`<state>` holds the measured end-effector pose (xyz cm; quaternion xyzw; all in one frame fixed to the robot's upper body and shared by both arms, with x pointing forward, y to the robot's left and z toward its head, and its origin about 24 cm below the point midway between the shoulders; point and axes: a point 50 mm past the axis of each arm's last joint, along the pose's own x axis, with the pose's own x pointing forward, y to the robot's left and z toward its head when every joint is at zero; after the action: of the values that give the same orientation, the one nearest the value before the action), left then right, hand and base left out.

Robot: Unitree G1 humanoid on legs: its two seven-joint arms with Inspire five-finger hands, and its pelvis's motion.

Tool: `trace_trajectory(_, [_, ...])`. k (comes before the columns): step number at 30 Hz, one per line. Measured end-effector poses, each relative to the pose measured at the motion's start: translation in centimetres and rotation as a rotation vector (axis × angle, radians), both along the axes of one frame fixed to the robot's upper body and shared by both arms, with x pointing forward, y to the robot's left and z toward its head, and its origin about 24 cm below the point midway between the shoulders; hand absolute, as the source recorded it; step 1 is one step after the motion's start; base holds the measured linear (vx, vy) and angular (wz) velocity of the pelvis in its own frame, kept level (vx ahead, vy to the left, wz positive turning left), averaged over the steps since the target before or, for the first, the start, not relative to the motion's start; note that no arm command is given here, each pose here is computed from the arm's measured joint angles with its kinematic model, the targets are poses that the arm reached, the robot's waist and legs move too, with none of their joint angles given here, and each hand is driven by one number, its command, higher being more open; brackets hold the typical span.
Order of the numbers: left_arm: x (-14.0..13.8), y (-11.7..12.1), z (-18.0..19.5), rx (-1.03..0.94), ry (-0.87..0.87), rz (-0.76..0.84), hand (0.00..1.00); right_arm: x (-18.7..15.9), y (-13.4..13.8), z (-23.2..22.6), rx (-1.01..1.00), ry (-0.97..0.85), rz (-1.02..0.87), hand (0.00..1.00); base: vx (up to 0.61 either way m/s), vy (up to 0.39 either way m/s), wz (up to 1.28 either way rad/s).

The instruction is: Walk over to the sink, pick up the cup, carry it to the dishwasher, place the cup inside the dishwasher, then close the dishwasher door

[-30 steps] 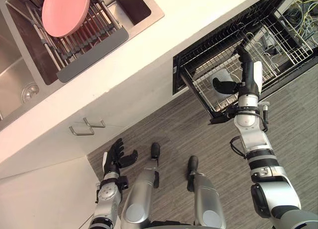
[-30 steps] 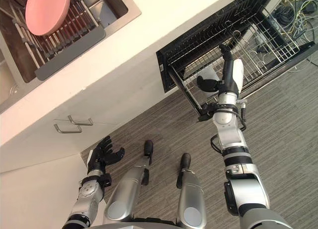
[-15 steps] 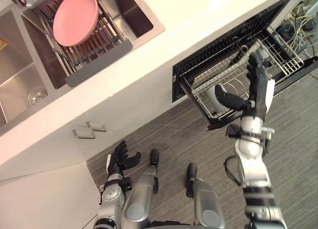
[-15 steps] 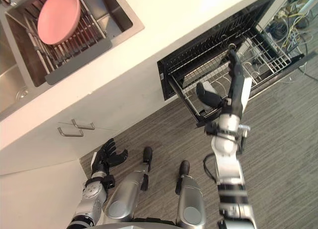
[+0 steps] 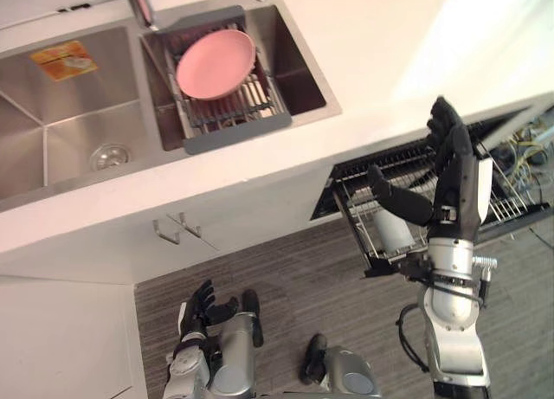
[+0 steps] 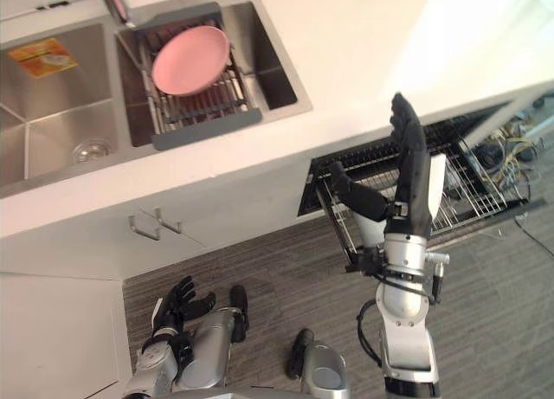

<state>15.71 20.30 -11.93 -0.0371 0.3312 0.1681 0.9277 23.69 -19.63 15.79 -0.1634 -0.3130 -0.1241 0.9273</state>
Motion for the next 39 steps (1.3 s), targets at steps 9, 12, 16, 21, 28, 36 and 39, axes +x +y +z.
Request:
trace_trajectory(9, [-1.5, 0.8, -0.7, 0.053, 0.067, -0.079, 0.9, 3.0, 1.5, -2.3, -0.15, 0.155, 0.098, 0.9, 0.15, 0.123, 0.22])
trace_trajectory(12, [-1.6, 1.6, -0.5, 0.08, 0.07, -0.086, 0.9, 3.2, 1.5, -2.0, -0.236, 0.165, 0.125, 0.9, 0.17, -0.038, 0.61])
trace_trajectory(16, [-2.2, 1.5, -0.8, 0.08, 0.093, -0.091, 0.9, 3.6, 0.9, -2.8, -0.28, 0.217, 0.122, 0.9, 0.2, -0.12, 0.43])
trace_trajectory(21, [-3.2, 1.2, -1.2, 0.064, 0.112, -0.079, 0.9, 3.9, 0.5, -3.2, -0.317, 0.257, 0.132, 0.9, 0.16, -0.066, -0.08])
trace_trajectory(28, [-4.1, 0.7, -1.9, 0.053, 0.161, -0.094, 0.9, 4.1, 0.9, -6.6, -0.382, 0.423, 0.203, 0.9, 0.04, 0.003, 0.03])
trace_trajectory(36, [-4.2, 0.6, -2.0, 0.049, 0.167, -0.092, 0.9, 4.2, 0.9, -6.4, -0.301, 0.397, 0.145, 0.9, 0.0, 0.0, 0.0])
trace_trajectory(39, [-4.3, 0.3, -2.1, 0.041, 0.17, -0.089, 0.9, 4.2, 0.3, -5.5, -0.243, 0.344, 0.059, 0.9, -0.01, 0.0, 0.03])
